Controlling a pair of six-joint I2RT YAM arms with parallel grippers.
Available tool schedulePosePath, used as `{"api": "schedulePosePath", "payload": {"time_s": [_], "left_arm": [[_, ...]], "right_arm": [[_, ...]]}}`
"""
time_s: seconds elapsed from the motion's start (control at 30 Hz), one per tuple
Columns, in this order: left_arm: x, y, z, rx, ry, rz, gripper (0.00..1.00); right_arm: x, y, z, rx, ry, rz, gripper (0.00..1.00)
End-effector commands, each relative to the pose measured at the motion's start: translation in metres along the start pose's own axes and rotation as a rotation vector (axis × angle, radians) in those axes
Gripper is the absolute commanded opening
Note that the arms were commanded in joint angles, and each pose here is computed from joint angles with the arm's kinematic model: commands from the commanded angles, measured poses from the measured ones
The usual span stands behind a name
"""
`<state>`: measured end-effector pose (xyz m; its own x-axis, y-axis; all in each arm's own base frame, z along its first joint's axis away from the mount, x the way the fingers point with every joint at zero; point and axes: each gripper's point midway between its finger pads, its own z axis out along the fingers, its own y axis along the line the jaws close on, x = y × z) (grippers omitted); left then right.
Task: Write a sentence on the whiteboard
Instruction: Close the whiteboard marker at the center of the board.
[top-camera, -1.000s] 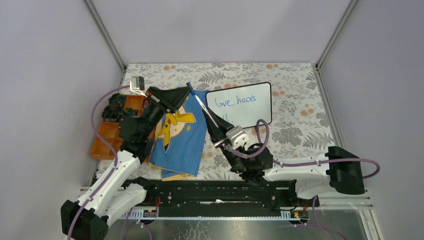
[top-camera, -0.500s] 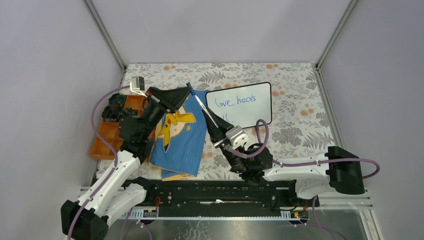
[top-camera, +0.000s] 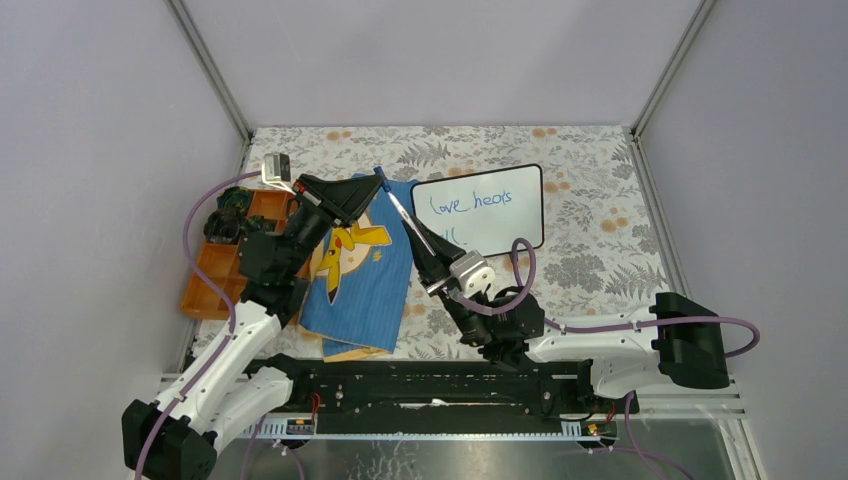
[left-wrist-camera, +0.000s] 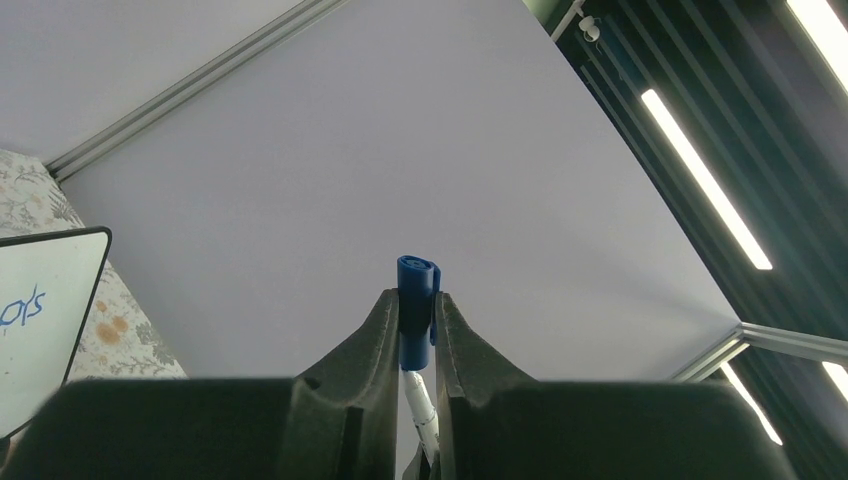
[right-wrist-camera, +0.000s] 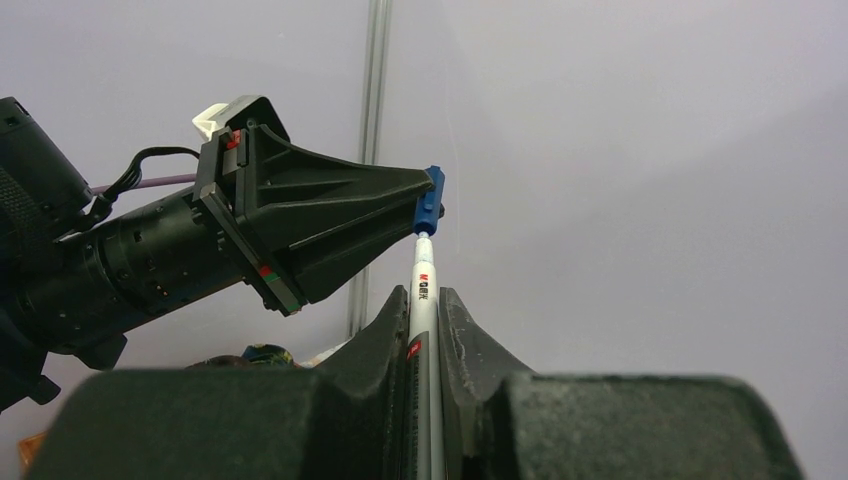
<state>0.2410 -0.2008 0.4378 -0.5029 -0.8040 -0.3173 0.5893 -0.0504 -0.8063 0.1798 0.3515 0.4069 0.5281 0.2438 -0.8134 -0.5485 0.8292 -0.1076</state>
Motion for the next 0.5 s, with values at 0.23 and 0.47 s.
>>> {"api": "schedulePosePath", "payload": {"time_s": [0.23,0.47], "left_arm": [[0.0004,-0.0105,-0.0021,0.038,0.007,0.009,0.0],[0.0021,-0.0111,-0.0039,0.041,0.013,0.008,0.0]], "right_arm": [[-0.0313,-0.0147,0.0102,0.069,-0.073,0.068,0.0],[-0.0296,-0.0157,0.0112,0.085,-0.073,0.058,0.0]]}}
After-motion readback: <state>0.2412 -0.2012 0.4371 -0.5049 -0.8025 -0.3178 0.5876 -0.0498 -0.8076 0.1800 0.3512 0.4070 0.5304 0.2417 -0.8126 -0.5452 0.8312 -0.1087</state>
